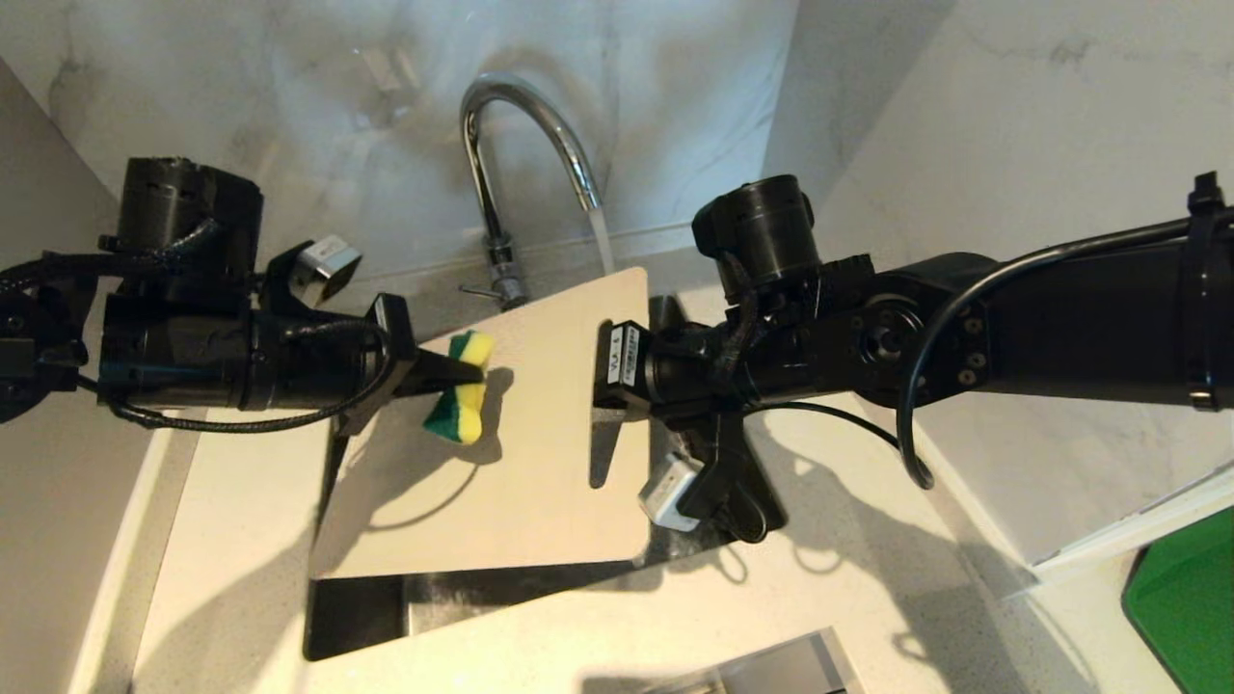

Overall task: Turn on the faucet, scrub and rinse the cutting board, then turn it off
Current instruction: Scrub the cutting board underwater

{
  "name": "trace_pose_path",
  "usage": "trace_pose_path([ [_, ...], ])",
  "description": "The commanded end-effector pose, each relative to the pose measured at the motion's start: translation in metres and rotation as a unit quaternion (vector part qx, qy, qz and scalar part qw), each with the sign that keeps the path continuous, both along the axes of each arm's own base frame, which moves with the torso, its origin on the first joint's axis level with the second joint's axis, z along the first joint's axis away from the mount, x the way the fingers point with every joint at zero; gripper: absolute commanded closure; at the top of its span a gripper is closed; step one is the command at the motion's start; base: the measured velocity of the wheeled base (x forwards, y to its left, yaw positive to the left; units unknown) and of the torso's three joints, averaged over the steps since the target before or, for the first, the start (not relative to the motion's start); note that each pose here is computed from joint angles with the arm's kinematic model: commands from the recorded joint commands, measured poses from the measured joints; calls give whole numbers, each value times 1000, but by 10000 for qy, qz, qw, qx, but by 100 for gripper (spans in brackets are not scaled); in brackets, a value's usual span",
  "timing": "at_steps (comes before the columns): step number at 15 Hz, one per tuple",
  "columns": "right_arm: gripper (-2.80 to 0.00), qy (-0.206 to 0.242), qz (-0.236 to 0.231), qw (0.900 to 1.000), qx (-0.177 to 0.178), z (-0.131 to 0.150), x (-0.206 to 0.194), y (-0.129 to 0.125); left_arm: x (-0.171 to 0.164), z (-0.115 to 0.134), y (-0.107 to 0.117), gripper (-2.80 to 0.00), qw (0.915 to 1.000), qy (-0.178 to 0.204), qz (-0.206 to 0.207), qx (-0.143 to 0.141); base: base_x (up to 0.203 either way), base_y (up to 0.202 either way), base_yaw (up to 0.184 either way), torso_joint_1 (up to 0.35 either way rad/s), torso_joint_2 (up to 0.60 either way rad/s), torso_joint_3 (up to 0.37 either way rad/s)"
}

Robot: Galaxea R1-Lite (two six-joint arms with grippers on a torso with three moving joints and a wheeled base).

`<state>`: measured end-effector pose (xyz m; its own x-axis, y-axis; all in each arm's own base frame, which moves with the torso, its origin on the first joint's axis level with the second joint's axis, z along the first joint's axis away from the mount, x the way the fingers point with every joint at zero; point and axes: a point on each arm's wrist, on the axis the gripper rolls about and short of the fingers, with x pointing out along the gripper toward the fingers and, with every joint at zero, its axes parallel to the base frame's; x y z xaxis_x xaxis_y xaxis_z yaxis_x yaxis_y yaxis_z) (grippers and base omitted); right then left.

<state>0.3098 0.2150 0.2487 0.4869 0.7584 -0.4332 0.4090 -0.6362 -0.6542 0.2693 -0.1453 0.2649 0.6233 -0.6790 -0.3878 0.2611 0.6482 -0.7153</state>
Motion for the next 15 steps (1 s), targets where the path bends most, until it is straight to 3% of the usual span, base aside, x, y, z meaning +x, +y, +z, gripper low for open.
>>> trace_pose_path([
  [1,0,-15,87,10000,-21,-2,-1,4,5,13,-15,0,9998,-209,28,-4,0,0,0,0,0,0],
  [5,0,-37,106,9999,1,1,-3,5,25,14,-36,0,9998,-92,8,166,0,0,0,0,0,0],
  [9,0,-43,135,9999,15,2,-5,6,42,-3,-45,0,9990,29,150,431,0,0,0,0,0,0],
  [15,0,-48,129,9999,28,3,-7,4,54,-15,-27,0,9969,191,358,669,0,0,0,0,0,0],
])
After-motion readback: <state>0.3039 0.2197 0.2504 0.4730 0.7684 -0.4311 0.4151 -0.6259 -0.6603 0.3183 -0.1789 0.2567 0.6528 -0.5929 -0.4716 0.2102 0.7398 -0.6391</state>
